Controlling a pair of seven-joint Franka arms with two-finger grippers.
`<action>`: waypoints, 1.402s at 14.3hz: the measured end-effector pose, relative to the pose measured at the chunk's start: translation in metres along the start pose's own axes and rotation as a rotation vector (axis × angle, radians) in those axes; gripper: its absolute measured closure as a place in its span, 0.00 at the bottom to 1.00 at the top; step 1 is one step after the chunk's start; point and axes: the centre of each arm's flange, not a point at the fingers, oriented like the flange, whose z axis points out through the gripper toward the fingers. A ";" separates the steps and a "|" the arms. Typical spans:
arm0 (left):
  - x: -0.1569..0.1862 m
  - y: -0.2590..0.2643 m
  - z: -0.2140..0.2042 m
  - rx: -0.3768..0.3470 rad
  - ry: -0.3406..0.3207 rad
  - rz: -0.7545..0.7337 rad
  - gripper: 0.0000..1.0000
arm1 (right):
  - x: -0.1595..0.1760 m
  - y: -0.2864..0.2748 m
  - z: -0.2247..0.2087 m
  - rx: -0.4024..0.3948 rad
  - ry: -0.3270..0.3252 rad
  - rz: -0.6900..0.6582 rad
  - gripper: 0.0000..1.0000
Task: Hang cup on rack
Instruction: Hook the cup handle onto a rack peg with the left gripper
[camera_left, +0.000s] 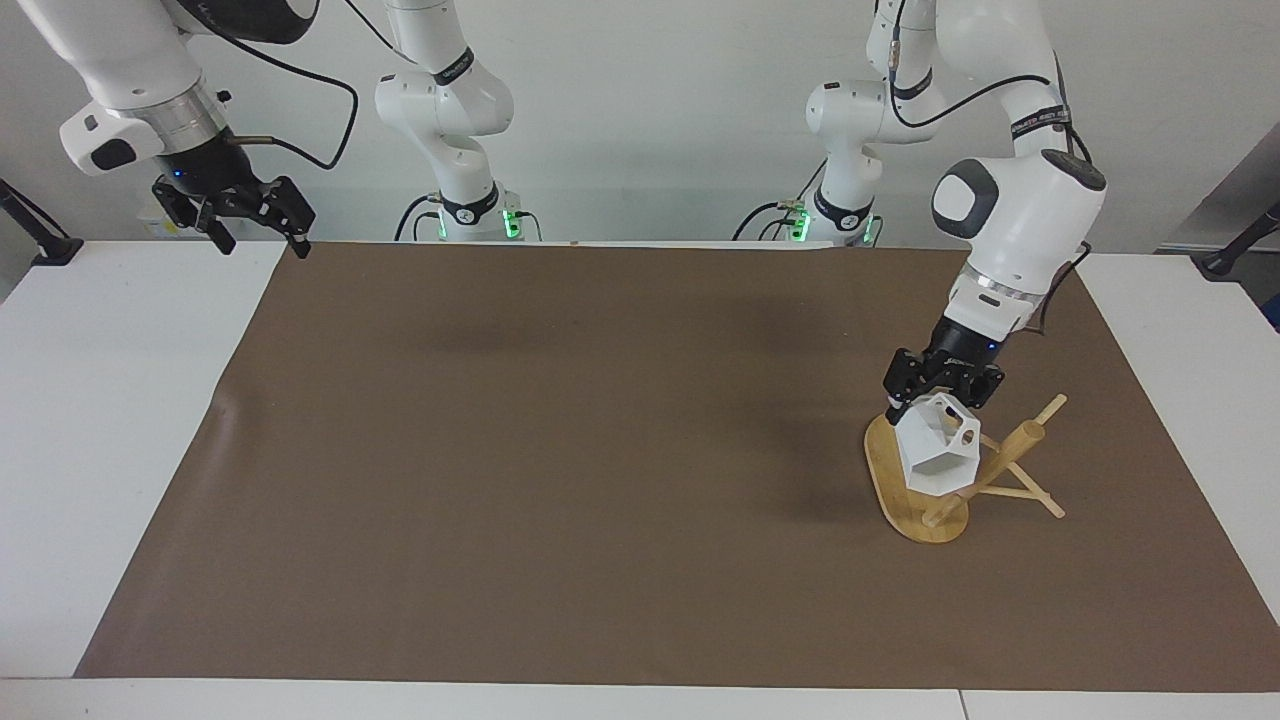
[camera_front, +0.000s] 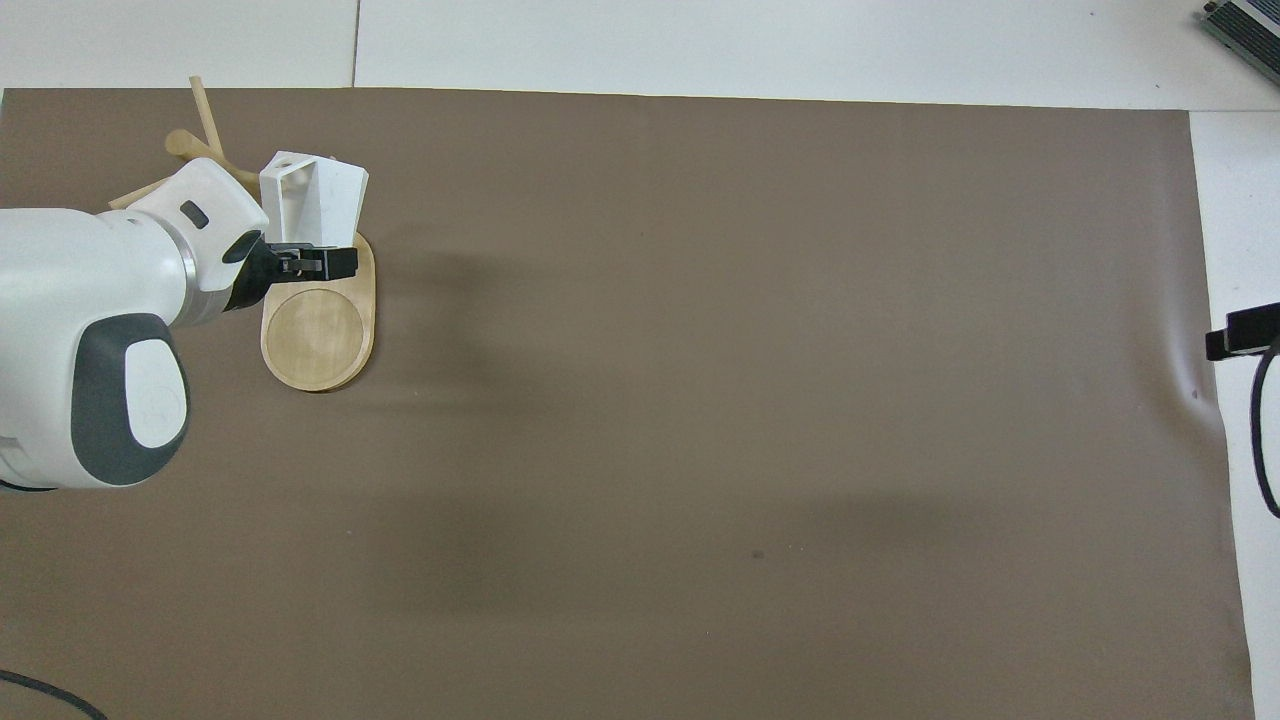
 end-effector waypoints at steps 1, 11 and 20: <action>0.000 0.000 0.000 -0.006 0.000 -0.015 0.28 | 0.000 0.000 0.000 0.000 -0.001 0.000 0.00; 0.002 -0.019 0.001 -0.067 0.004 -0.146 0.28 | 0.000 -0.011 0.001 0.000 -0.005 -0.021 0.00; 0.002 -0.019 0.001 -0.069 0.004 -0.149 0.28 | 0.000 -0.012 0.001 0.000 -0.005 -0.021 0.00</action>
